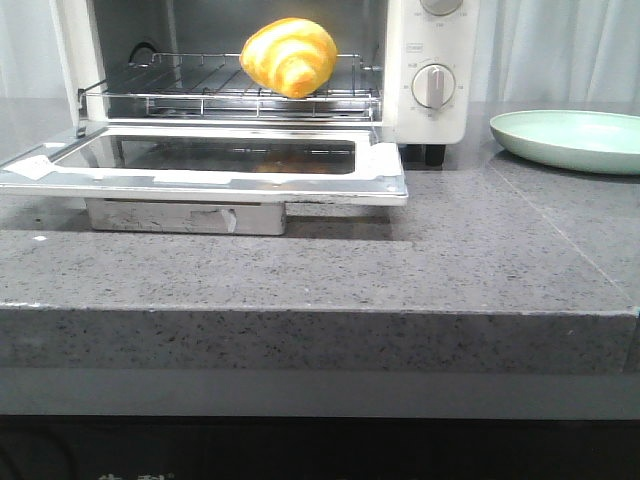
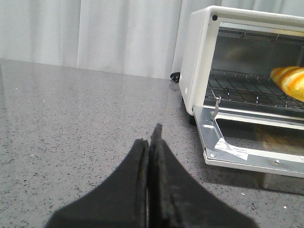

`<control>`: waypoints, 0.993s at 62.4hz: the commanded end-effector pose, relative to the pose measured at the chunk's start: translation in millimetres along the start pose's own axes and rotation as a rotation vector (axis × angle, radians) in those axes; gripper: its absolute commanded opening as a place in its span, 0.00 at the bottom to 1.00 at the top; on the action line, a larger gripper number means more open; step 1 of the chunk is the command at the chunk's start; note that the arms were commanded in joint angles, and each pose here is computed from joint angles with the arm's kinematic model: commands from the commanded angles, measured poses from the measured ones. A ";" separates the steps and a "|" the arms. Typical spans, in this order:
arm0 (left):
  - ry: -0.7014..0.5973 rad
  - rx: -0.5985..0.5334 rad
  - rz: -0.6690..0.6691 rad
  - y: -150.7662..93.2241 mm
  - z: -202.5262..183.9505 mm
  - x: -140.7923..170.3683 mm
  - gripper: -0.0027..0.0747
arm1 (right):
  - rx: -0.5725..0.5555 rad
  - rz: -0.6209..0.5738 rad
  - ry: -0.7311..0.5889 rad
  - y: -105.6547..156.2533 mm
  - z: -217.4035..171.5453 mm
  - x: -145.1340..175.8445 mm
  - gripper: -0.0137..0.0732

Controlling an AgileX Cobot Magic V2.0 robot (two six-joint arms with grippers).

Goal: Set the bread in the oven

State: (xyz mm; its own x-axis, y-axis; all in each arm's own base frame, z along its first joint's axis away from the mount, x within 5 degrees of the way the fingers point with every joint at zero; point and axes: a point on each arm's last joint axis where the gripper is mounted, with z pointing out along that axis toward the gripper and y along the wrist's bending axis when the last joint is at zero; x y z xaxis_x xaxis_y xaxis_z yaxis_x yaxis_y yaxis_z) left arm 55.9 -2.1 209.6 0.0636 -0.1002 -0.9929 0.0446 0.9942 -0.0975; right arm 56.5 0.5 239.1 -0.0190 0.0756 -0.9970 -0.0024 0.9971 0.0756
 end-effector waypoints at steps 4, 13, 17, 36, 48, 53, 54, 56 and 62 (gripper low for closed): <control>-0.085 0.012 -0.008 -0.4 -1.4 -1.0 0.01 | 0.016 -0.017 -0.146 -2.5 -3.6 11.7 0.02; -0.085 0.012 -0.008 -0.4 -1.4 -1.0 0.01 | 0.011 -0.014 -0.153 -3.9 -1.3 30.5 0.02; -0.085 0.012 -0.008 -0.4 -1.4 -1.0 0.01 | 0.004 -0.014 -0.151 -3.5 -1.4 30.2 0.02; -0.085 0.012 -0.008 -0.4 -1.4 -1.0 0.01 | 0.008 -0.014 -0.156 -3.7 -1.4 29.6 0.02; -0.085 0.012 -0.008 -0.4 -1.4 -1.0 0.01 | 0.008 -0.014 -0.156 -3.7 -1.4 29.6 0.02; -0.085 0.012 -0.008 -0.4 -1.4 -1.0 0.01 | 0.008 -0.014 -0.156 -3.7 -1.4 29.6 0.02; -0.085 0.012 -0.008 -0.4 -1.4 -1.0 0.01 | 0.008 -0.014 -0.156 -3.7 -1.4 29.6 0.02; -0.085 0.012 -0.008 -0.4 -1.4 -1.0 0.01 | 0.008 -0.014 -0.156 -3.7 -1.4 29.6 0.02; -0.085 0.012 -0.008 -0.4 -1.4 -1.0 0.01 | 0.008 -0.014 -0.156 -3.7 -1.4 29.6 0.02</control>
State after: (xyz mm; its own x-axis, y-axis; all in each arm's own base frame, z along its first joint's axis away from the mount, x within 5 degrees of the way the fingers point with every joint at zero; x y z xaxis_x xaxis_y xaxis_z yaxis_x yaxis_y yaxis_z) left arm 55.9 -2.1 209.6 0.0636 -0.1002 -0.9929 0.0446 0.9942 -0.0975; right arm 56.9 -0.4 201.3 0.0320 0.0743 -0.9967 0.0068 0.9972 0.0746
